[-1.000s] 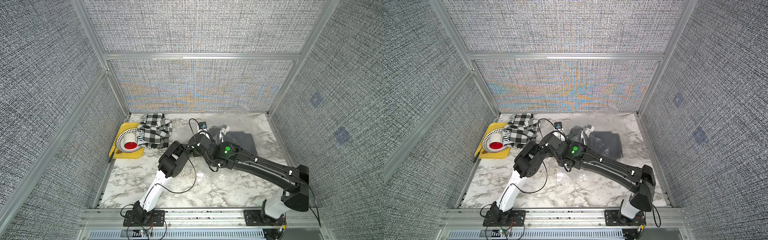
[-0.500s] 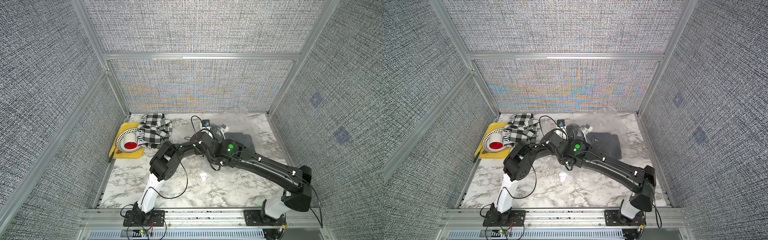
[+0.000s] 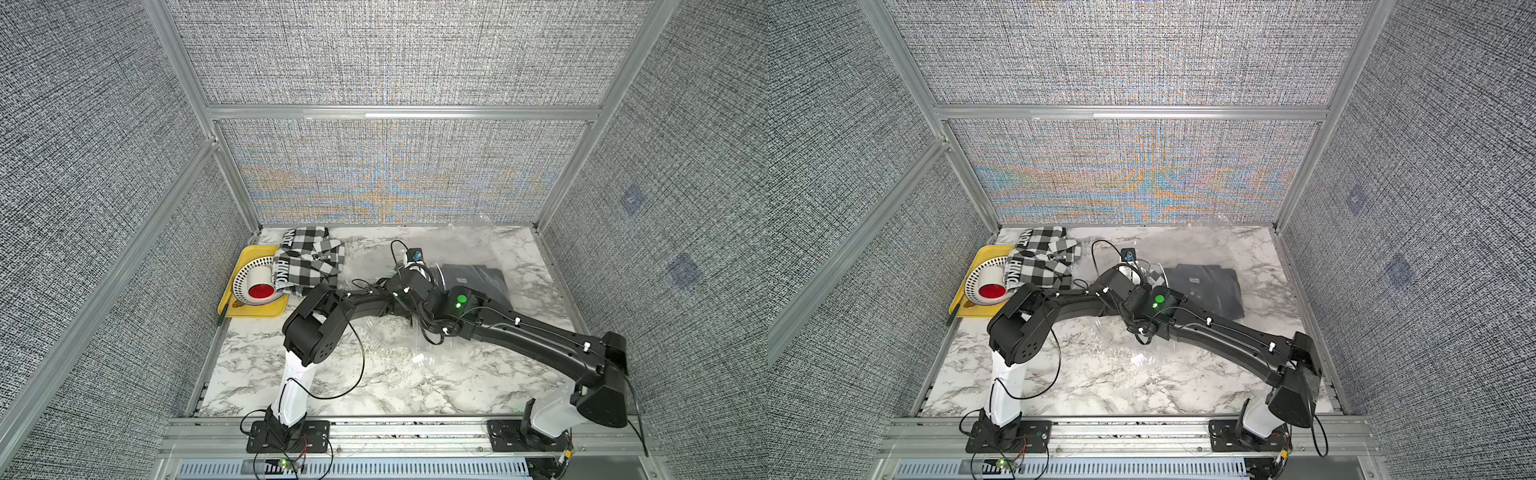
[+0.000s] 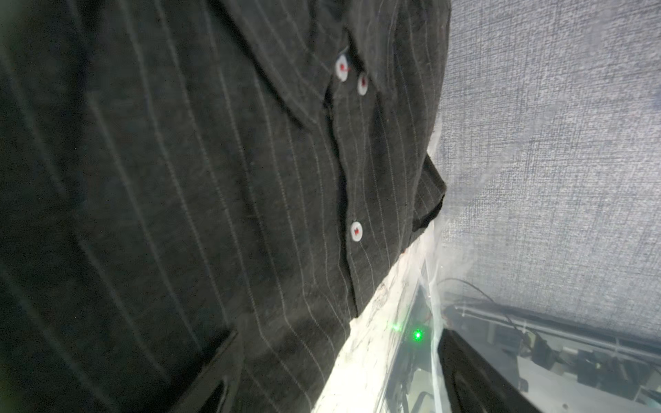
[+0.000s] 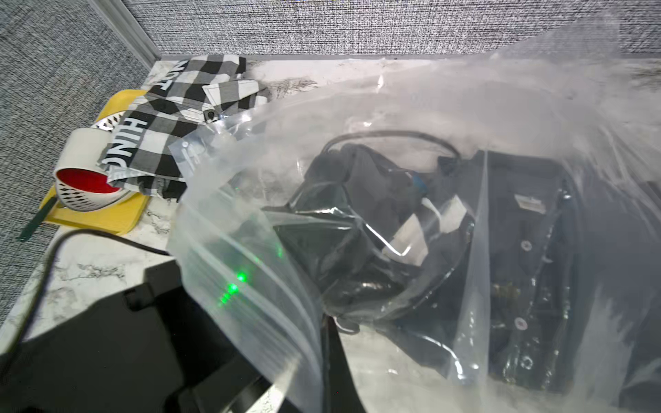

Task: Place the folded shirt into the vacuum bag
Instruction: Place the shirt in the vacuum bag.

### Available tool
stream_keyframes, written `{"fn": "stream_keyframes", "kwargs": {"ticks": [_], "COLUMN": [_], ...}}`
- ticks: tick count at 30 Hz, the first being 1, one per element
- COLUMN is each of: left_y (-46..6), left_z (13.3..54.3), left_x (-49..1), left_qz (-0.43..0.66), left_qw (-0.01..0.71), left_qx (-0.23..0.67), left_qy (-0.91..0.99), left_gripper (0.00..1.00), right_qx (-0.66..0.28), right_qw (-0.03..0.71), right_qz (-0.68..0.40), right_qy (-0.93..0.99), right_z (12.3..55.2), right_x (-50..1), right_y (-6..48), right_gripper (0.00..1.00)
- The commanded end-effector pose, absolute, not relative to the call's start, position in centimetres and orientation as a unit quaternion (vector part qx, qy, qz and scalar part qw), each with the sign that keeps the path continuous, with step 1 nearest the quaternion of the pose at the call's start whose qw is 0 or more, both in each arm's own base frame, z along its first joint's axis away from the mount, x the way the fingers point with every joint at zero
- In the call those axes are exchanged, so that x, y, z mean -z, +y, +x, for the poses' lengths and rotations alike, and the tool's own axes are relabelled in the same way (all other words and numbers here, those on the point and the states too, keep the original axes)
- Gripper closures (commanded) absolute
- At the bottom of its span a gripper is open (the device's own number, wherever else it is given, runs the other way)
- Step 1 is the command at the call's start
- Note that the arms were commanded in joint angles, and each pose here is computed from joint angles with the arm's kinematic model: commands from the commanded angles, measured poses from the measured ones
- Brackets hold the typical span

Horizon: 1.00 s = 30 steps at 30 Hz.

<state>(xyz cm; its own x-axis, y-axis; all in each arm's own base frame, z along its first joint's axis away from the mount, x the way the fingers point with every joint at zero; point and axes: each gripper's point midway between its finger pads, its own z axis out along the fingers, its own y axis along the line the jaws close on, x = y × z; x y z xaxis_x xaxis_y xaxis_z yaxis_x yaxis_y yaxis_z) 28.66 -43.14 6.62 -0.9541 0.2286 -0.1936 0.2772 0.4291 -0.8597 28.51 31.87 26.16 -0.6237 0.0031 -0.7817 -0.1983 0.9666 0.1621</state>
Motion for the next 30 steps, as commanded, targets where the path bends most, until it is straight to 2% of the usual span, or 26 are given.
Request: {"fn": "stream_keyframes", "kwargs": {"ticks": [1, 4, 9, 18, 27, 30], "left_y": [-43.4, -42.1, -40.8, -36.9, -35.2, -34.0], "left_z": [30.0, 30.8, 29.9, 28.7, 25.7, 24.9], "left_x": [-7.6, -5.1, -4.4, -6.0, -7.3, -7.3], "left_qz": [0.164, 0.145, 0.159, 0.177, 0.185, 0.193], "left_qw": [0.065, 0.062, 0.057, 0.087, 0.046, 0.026], "left_qx": [0.55, 0.521, 0.488, 0.403, 0.395, 0.365], "left_qy": [0.816, 0.839, 0.856, 0.894, 0.899, 0.911], "left_gripper": [0.11, 0.11, 0.11, 0.11, 0.11, 0.11], "right_qx": [-0.18, -0.203, -0.17, -0.143, -0.151, -0.165], "right_qw": [0.439, 0.445, 0.441, 0.434, 0.435, 0.433], "right_qz": [-0.071, -0.069, -0.024, -0.005, -0.019, -0.033], "right_qy": [0.877, 0.869, 0.881, 0.889, 0.888, 0.886], "right_z": [28.3, 28.0, 29.3, 30.4, 30.6, 30.5], "right_x": [-27.8, -28.5, -27.4, -25.8, -26.1, -26.2], "right_y": [33.8, 33.7, 30.6, 29.1, 30.0, 30.7], "right_gripper": [1.0, 1.0, 1.0, 1.0, 1.0, 1.0]}}
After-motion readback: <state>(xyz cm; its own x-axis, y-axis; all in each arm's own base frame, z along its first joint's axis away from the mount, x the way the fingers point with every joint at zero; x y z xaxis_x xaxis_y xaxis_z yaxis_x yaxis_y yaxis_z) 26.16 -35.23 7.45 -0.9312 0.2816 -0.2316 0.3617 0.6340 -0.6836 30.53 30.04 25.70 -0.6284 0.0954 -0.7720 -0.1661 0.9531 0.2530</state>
